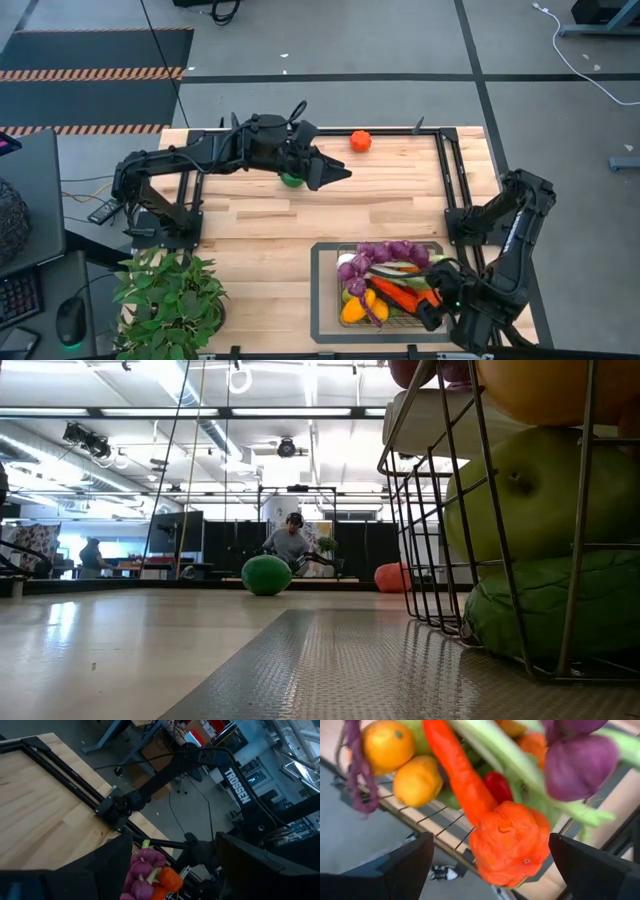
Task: Build produce basket
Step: Put the lime into the wire basket
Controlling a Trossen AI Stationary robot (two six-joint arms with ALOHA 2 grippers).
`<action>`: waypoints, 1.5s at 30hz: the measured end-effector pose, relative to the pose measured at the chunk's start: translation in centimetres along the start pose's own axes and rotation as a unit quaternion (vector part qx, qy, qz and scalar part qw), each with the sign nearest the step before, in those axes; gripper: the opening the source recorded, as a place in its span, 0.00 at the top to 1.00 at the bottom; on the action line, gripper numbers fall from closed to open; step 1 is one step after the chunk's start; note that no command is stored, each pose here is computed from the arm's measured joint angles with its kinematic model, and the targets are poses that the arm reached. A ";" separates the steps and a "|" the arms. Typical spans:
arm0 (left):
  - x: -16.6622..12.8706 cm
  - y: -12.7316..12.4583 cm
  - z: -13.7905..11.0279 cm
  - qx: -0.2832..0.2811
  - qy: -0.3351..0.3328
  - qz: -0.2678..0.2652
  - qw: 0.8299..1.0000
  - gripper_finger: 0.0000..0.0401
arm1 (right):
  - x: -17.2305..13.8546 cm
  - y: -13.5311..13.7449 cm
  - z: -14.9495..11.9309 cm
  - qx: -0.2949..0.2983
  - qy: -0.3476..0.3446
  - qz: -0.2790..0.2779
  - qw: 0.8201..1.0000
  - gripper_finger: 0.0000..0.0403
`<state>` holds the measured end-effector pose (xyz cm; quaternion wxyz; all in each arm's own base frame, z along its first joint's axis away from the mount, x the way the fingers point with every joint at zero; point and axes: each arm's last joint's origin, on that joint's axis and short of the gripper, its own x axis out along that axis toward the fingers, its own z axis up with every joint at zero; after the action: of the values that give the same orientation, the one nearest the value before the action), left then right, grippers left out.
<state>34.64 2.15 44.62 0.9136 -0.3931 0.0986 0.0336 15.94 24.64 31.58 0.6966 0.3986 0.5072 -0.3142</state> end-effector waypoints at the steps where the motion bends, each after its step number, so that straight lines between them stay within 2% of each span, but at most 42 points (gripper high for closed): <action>1: 0.0 0.0 0.0 0.001 0.001 -0.001 1.000 0.28 | 0.0 -0.1 0.2 0.001 -0.004 -0.005 1.000 0.01; 6: 0.0 0.0 -0.1 0.017 0.016 -0.014 1.000 0.28 | 0.2 0.1 1.0 0.009 -0.009 -0.015 1.000 0.01; 9: 0.0 0.2 -0.2 0.026 0.024 -0.003 0.999 0.28 | 0.2 0.3 1.5 0.020 -0.010 -0.017 1.000 0.01; 16: -0.5 3.2 0.1 -0.005 0.038 0.121 0.992 0.28 | -1.4 0.7 4.1 0.044 -0.029 0.008 0.999 0.01; 21: -1.0 4.8 -0.2 -0.015 0.078 0.181 0.980 0.28 | -3.6 0.3 6.7 0.044 -0.077 0.057 0.994 0.01; 26: -1.2 5.9 -1.1 -0.021 0.125 0.234 0.964 0.28 | -5.0 -0.3 9.5 0.020 -0.118 0.078 0.990 0.02; 30: -2.0 7.2 -2.5 -0.021 0.191 0.320 0.928 0.28 | -5.4 -0.5 12.0 -0.008 -0.151 0.075 0.986 0.02; 33: -2.0 8.7 -3.8 0.034 0.266 0.382 0.884 0.28 | -5.6 -0.6 13.9 -0.036 -0.172 0.073 0.982 0.02; 38: -1.0 10.8 -5.2 0.145 0.365 0.376 0.839 0.28 | -5.9 -0.6 16.6 -0.086 -0.186 0.076 0.976 0.02; 41: -0.2 13.0 -6.0 0.203 0.423 0.365 0.804 0.28 | -6.0 -0.7 17.9 -0.102 -0.189 0.073 0.974 0.02; 43: 0.3 14.8 -6.3 0.243 0.457 0.364 0.774 0.28 | -6.0 -1.0 18.7 -0.095 -0.191 0.071 0.974 0.02; 45: 0.5 16.7 -6.6 0.296 0.495 0.364 0.731 0.28 | -6.2 -1.1 19.3 -0.079 -0.195 0.080 0.974 0.02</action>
<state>31.82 8.86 28.18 0.7233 0.0024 0.6776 0.1329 22.00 7.47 40.53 0.8344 0.3123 0.3511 -0.2880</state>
